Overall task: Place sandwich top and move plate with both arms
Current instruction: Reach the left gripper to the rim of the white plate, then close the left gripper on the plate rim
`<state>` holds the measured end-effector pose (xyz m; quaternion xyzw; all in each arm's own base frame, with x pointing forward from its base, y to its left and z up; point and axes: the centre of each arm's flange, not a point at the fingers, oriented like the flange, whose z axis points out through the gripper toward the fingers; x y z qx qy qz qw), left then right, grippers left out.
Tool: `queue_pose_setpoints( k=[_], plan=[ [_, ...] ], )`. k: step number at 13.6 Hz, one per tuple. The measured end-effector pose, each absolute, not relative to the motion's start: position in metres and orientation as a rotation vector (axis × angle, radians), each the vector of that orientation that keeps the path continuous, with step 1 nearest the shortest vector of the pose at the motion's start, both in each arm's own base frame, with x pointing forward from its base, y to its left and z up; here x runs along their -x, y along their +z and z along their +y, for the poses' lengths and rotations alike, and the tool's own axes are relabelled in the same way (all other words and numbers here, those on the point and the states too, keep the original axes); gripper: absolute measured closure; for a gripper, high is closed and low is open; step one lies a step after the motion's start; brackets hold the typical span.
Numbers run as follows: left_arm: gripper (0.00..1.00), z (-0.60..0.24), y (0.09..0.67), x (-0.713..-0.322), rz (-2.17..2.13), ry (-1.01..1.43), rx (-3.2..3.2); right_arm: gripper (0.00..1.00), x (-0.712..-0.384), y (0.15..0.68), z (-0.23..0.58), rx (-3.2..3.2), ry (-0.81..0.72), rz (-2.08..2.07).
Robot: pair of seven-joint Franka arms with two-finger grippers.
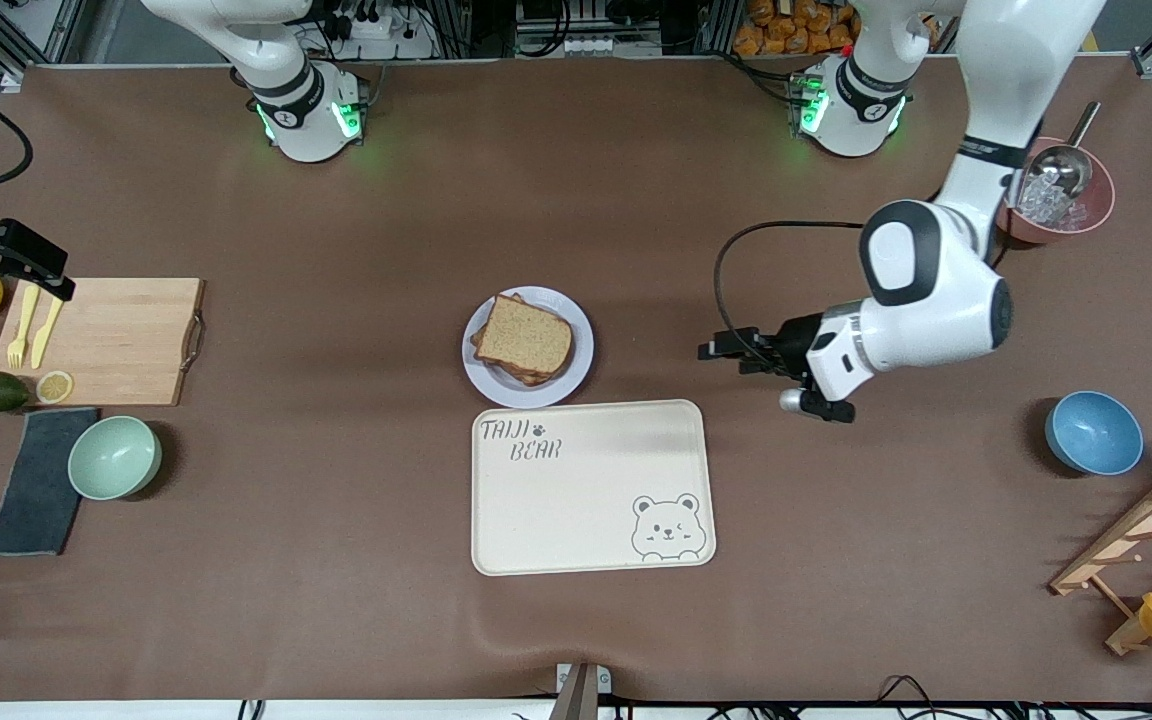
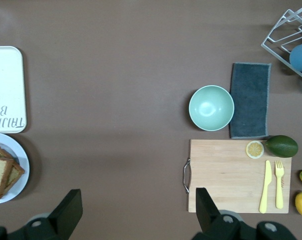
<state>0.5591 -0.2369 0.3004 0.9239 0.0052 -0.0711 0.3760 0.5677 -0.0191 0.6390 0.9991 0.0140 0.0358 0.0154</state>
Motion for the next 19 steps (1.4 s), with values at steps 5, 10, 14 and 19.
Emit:
queue_pose_setpoints(
  k=[5, 10, 14, 19],
  plan=[
    [0.00, -0.264, 0.228, -0.512, 0.082, -0.153, -2.155, 0.00, -0.569, 0.636, -0.019, -3.103, 0.103, 0.045],
    [0.03, -0.292, 0.161, -0.484, 0.121, -0.093, -2.040, 0.00, -0.570, 0.635, -0.019, -3.103, 0.100, 0.046],
    [0.20, -0.312, 0.131, -0.474, 0.105, 0.008, -2.000, 0.00, -0.570, 0.634, -0.019, -3.103, 0.097, 0.046],
    [0.35, -0.335, 0.112, -0.475, 0.093, 0.004, -1.980, 0.00, -0.570, 0.634, -0.019, -3.103, 0.096, 0.044]
  ],
)
